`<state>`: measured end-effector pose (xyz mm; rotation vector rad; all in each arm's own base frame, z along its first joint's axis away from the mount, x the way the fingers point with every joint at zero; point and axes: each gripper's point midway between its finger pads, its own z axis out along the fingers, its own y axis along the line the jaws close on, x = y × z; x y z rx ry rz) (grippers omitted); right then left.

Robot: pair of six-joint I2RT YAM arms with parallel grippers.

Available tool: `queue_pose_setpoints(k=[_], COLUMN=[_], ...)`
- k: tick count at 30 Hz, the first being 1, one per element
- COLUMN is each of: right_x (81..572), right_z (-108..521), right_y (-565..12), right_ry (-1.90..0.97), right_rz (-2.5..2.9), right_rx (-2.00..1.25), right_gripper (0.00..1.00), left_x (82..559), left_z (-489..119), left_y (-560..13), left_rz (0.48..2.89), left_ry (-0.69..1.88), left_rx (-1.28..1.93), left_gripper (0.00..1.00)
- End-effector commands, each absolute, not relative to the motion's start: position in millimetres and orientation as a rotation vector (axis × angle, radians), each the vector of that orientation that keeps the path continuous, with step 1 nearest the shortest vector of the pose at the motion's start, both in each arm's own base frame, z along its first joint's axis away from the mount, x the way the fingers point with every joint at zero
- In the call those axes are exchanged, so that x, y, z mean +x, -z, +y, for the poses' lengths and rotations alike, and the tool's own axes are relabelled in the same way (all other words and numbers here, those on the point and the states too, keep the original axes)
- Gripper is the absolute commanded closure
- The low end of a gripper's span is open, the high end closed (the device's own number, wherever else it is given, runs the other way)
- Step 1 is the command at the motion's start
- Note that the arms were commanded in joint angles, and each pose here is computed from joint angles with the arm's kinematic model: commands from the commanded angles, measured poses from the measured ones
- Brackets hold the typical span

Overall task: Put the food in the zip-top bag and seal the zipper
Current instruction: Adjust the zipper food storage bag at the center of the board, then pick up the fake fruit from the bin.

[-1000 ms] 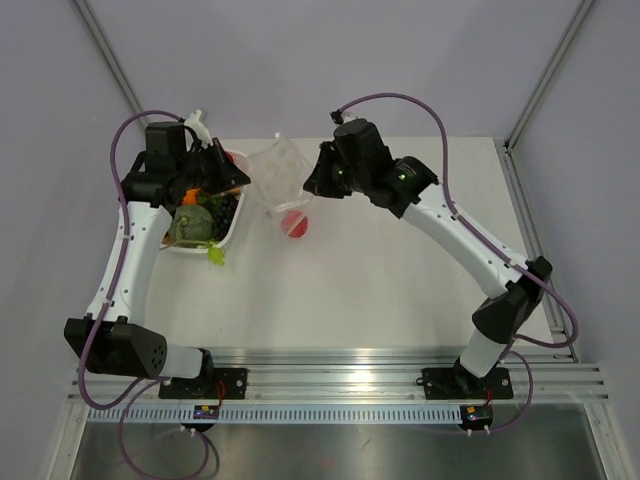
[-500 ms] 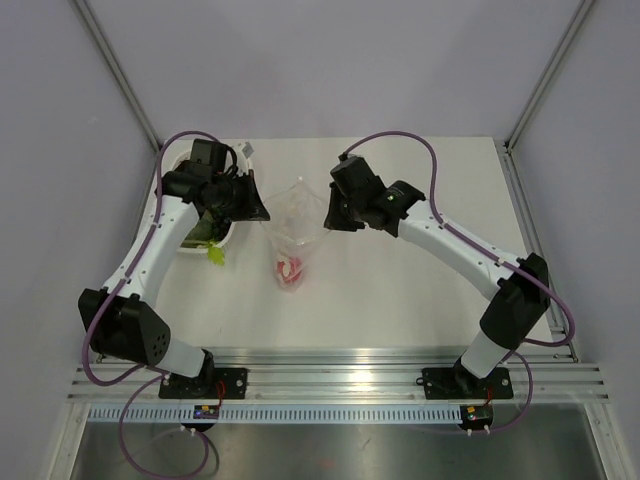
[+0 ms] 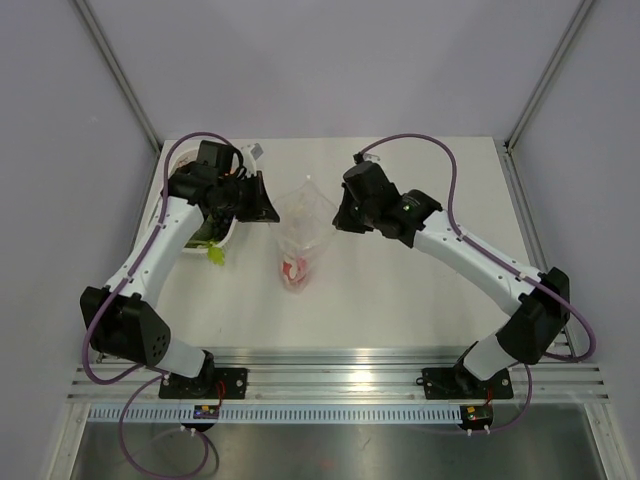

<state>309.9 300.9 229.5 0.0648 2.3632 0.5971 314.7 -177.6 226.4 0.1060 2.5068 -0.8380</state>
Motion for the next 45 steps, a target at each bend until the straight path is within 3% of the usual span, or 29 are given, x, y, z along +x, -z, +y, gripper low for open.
queue_pose_setpoints(k=[1,6,11,13,14,16,19,27,31,36,40,45], right_x=[318,314,316,318,318,319,322,322,322,323,320,319], right_z=[292,290,299,301,302,304,304,313,316,322,325,323], right_y=[-261,-285,-260,-252,-253,-250,-253,-251,-253,-254,-254,-255], right_ry=[-0.616,-0.679,-0.658,-0.658,-0.663,-0.660,-0.659,-0.697,-0.714,-0.748,-0.774,-0.776], right_rz=[2.245,2.172,2.241,2.251,2.248,2.254,2.243,2.243,2.235,2.228,2.229,2.220], right_rx=[0.139,0.147,0.138,0.145,0.141,0.140,0.139,0.107,0.092,0.081,0.070,0.062], right_gripper=[1.00,1.00,1.00,1.00,1.00,1.00,1.00,1.00,1.00,1.00,1.00,1.00], left_x=[325,336,346,347,348,351,357,352,357,347,340,338], left_z=[-189,-186,-181,-177,-176,-168,-151,-109,-59,5,40,55], left_y=[-250,-244,-204,-201,-207,-211,-226,-230,-229,-212,-200,-184], left_rz=[2.422,2.414,2.531,2.541,2.528,2.522,2.492,2.461,2.404,2.313,2.235,2.234], left_ry=[0.894,0.838,0.768,0.738,0.727,0.663,0.565,0.500,0.474,0.231,0.227,0.221], left_rx=[0.162,0.194,0.177,0.173,0.176,0.172,0.135,-0.057,-0.322,-0.682,-0.893,-0.953], left_gripper=[1.00,1.00,0.98,0.81,0.59,0.45,0.33,0.31,0.31,0.34,0.35,0.48])
